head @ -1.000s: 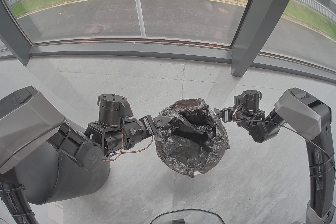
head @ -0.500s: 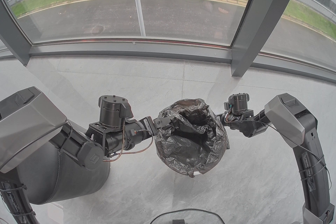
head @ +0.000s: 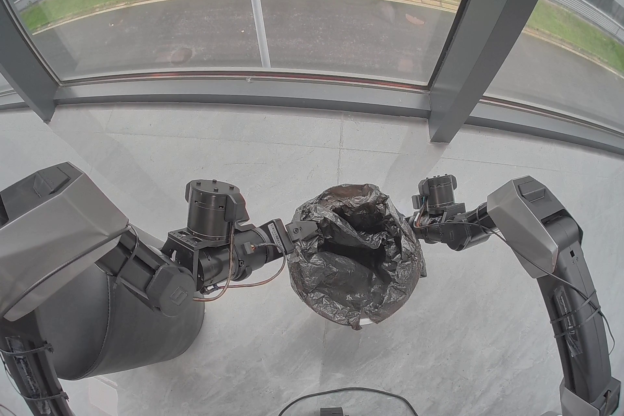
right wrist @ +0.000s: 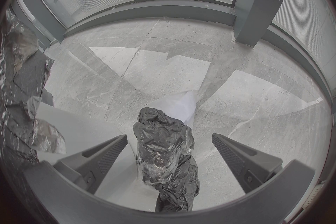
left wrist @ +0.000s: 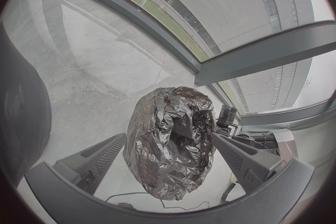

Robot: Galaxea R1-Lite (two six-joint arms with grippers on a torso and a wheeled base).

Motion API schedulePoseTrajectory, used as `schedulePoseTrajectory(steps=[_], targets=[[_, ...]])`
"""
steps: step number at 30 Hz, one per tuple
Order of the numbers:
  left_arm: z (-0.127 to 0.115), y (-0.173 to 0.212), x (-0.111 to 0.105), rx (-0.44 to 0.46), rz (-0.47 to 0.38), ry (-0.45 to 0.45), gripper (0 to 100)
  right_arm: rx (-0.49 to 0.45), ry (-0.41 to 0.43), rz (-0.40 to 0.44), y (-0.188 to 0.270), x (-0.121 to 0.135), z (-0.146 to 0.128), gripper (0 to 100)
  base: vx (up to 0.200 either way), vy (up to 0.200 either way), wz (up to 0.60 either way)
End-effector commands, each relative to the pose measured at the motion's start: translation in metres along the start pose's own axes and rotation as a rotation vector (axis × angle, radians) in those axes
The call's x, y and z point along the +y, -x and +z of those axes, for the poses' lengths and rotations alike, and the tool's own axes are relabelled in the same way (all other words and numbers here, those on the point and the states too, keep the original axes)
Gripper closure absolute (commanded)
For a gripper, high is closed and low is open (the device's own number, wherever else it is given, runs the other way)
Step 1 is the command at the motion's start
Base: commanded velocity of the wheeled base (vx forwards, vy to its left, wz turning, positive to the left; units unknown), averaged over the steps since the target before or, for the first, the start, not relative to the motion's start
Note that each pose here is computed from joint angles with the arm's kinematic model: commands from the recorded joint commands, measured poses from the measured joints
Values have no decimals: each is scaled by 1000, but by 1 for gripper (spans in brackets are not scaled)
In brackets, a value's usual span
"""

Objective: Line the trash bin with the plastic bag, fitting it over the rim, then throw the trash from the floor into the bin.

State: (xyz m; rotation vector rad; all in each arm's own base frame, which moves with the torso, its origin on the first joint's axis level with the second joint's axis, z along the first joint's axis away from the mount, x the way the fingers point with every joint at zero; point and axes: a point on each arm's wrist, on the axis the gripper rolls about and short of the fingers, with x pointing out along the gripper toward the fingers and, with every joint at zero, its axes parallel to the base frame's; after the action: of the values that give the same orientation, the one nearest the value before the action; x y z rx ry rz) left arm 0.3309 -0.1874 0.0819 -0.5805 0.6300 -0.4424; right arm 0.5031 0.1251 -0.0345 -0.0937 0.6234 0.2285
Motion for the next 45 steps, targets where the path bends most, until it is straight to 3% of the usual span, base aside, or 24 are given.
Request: schedulePoseTrajectory(steps=[1, 10, 25, 35, 45], targets=[[-2, -2, 2, 6, 6, 2, 0, 2, 0, 0, 0, 0, 0, 0, 0, 0, 0], [-2, -3, 2, 7, 7, 0, 0, 69, 8, 2, 0, 1, -7, 0, 0, 0, 0], [-3, -4, 3, 10, 9, 1, 0, 85, 5, 2, -3, 2, -13, 0, 0, 0, 0], [-2, -5, 3, -10, -8, -1, 0, 146, 9, 26, 30, 2, -14, 0, 0, 0, 0], [-4, -7, 5, -8, -6, -1, 0, 167, 6, 31, 27, 2, -24, 0, 0, 0, 0]])
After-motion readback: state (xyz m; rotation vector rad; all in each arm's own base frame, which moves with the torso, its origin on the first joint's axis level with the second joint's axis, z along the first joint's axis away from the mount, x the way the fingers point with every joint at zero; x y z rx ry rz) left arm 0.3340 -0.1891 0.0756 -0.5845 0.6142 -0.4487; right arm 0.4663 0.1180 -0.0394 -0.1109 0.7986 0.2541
